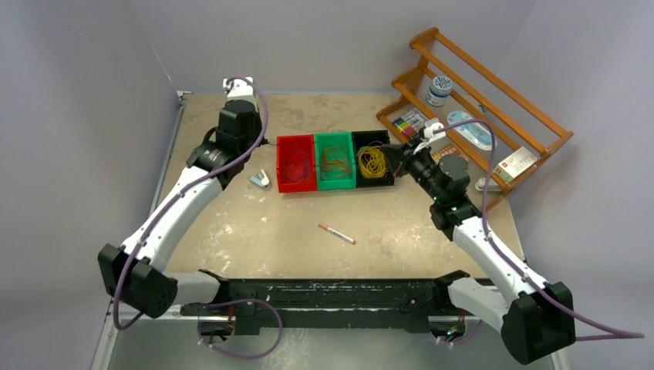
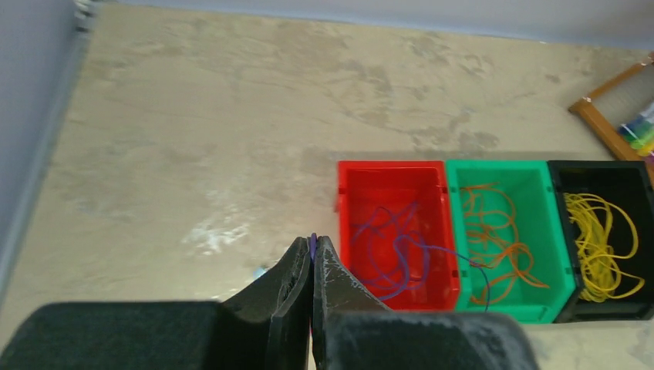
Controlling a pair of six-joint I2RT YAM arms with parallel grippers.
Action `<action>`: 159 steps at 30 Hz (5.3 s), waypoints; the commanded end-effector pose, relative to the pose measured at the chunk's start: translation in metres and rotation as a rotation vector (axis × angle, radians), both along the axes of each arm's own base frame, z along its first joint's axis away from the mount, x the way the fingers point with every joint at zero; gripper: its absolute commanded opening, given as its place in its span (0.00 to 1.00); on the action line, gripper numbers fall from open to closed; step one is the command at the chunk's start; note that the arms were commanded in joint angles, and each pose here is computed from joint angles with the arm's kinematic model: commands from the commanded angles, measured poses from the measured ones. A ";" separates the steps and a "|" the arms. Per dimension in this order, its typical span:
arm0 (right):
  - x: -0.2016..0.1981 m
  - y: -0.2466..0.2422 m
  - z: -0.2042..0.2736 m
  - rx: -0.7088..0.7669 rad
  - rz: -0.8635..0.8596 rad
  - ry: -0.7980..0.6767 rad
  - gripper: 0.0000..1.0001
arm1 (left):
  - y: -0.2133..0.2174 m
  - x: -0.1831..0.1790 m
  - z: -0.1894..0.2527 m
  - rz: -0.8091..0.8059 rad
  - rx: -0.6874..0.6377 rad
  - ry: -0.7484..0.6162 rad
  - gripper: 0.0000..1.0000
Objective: Untangle the cables
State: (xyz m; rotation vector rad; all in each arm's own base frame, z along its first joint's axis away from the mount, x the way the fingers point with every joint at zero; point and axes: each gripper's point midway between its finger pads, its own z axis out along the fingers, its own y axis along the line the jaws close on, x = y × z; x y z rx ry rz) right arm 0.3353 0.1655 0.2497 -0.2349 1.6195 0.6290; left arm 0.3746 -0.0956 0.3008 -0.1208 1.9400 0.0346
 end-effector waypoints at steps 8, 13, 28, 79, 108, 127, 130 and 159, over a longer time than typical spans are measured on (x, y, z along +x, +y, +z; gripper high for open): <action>-0.026 0.020 0.150 0.021 0.177 -0.365 0.00 | -0.067 0.076 -0.065 -0.184 -0.387 0.013 0.00; -0.033 0.032 0.166 0.030 0.265 -0.395 0.00 | -0.076 0.095 -0.102 -0.164 -0.406 0.063 0.00; -0.068 0.054 0.210 0.116 0.480 -0.479 0.00 | -0.066 0.117 -0.174 -0.044 -0.350 0.164 0.09; 0.094 0.262 0.229 0.294 0.684 -0.318 0.00 | 0.032 -0.038 -0.086 0.195 -0.457 -0.135 0.46; 0.112 0.220 0.079 0.077 0.379 -0.029 0.00 | 0.026 -0.037 -0.091 0.157 -0.450 -0.115 0.48; 0.136 0.227 -0.040 -0.138 0.367 0.105 0.00 | -0.006 -0.025 -0.101 0.016 -0.481 -0.058 0.48; 0.135 0.231 -0.053 -0.182 0.380 0.116 0.00 | -0.008 -0.025 -0.102 0.004 -0.476 -0.051 0.48; 0.163 0.249 -0.129 -0.467 0.220 0.171 0.11 | -0.014 -0.027 -0.121 -0.018 -0.471 0.011 0.48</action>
